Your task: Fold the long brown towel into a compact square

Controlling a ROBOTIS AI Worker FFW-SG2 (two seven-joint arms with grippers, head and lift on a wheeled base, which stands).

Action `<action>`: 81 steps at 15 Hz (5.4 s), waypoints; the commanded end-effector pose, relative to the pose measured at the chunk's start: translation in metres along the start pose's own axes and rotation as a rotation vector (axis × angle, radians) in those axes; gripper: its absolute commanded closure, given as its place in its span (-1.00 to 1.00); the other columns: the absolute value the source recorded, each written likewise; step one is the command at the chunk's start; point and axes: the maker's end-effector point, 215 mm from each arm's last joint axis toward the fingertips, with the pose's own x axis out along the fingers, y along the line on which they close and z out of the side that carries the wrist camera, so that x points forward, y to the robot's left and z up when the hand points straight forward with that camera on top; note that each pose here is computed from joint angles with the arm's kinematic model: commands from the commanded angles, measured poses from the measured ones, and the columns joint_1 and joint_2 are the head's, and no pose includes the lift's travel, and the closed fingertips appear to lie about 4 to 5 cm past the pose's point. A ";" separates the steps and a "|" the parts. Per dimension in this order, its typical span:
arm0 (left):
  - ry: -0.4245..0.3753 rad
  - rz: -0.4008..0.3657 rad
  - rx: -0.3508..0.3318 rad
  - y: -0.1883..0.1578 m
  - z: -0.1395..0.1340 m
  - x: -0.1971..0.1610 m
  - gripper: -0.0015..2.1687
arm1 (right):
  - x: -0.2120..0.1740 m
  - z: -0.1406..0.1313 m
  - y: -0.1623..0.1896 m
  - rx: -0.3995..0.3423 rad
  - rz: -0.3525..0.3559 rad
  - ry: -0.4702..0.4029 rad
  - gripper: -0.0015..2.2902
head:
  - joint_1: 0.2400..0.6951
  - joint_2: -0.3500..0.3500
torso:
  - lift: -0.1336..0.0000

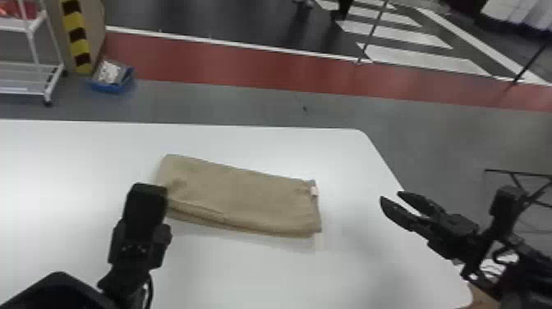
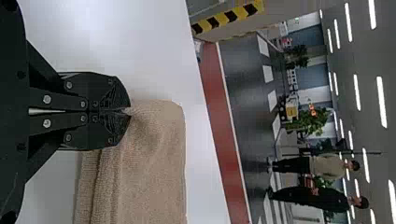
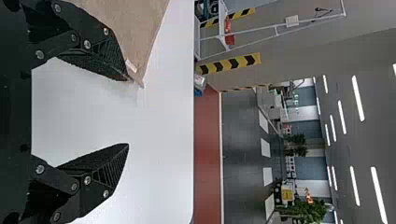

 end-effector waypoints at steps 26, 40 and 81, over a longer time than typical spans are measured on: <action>-0.096 0.075 -0.073 0.088 0.011 -0.066 -0.84 | 0.015 0.001 0.039 0.059 0.051 0.034 -0.61 | 1.00 -0.80 | -0.87; 0.059 -0.047 0.029 0.046 -0.023 -0.001 0.97 | 0.023 0.007 0.031 0.031 0.036 0.017 -0.61 | 1.00 -0.99 | -0.87; 0.070 -0.066 0.100 0.031 -0.009 0.021 0.97 | 0.105 0.044 0.104 0.308 0.099 0.128 -0.81 | 1.00 -0.69 | -0.87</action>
